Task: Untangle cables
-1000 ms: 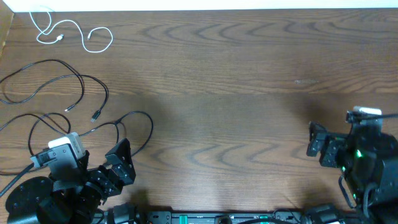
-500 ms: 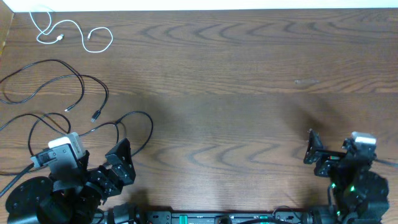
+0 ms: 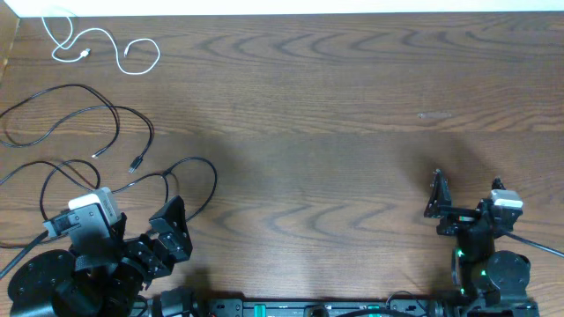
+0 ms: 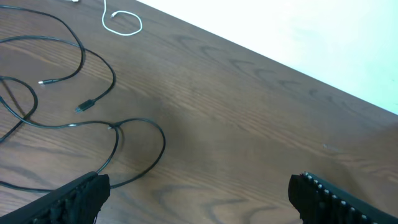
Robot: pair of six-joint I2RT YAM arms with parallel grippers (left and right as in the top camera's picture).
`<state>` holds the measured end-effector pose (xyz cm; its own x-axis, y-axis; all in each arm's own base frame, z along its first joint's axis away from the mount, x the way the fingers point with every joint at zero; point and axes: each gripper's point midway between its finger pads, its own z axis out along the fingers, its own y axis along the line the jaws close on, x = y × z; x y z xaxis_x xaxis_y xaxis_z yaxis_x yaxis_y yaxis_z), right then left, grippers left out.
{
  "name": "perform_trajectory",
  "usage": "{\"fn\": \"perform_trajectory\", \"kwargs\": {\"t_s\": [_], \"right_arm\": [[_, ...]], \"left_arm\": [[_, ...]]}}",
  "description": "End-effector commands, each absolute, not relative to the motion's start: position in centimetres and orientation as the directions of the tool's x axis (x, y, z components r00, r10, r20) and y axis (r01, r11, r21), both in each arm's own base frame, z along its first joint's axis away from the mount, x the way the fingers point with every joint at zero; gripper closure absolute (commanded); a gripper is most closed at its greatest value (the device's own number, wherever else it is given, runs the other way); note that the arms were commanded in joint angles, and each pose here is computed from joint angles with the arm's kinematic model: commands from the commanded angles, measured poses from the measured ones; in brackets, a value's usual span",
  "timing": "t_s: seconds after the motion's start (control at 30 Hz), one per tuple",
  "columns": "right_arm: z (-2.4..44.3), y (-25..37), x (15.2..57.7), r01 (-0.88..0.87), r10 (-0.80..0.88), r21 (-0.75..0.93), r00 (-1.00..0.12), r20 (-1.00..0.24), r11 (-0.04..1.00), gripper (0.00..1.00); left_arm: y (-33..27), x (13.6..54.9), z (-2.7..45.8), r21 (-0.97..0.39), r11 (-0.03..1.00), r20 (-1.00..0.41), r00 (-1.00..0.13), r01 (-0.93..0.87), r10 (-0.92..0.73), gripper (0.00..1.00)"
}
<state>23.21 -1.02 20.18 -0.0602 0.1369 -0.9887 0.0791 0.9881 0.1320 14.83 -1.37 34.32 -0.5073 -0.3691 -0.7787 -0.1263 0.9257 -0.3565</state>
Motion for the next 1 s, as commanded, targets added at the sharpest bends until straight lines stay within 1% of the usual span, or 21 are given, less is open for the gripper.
{"fn": "perform_trajectory", "kwargs": {"t_s": [0.0,0.23,0.5,0.63,0.73,0.97], "right_arm": [[19.7,-1.1,23.6,0.075,0.124,0.121,-0.034,-0.992,0.99,0.01],[18.2,-0.7,24.4,0.053,0.124,0.124,-0.009,-0.992,0.991,0.01],[16.5,-0.6,24.6,0.052,0.123,0.121,-0.034,-0.992,0.991,0.01],[16.6,-0.6,24.6,0.052,0.112,0.111,-0.032,-0.993,0.993,0.01],[15.7,-0.6,24.6,0.054,0.112,0.109,-0.066,-0.991,0.993,0.01],[15.7,0.2,24.6,0.006,0.116,0.116,-0.074,-0.99,0.993,0.01]], "left_arm": [[-1.6,14.8,34.4,-0.357,0.927,-0.781,-0.509,-0.114,-0.363,0.02],[-1.6,14.8,34.4,-0.357,0.927,-0.781,-0.509,-0.114,-0.363,0.02],[-1.6,14.8,34.4,-0.357,0.927,-0.781,-0.509,-0.114,-0.363,0.02],[-1.6,14.8,34.4,-0.357,0.927,-0.781,-0.509,-0.114,-0.363,0.02],[-1.6,14.8,34.4,-0.357,0.927,-0.781,-0.509,-0.114,-0.363,0.02],[-1.6,14.8,34.4,-0.357,0.927,-0.781,-0.509,-0.114,-0.363,0.02]]}}
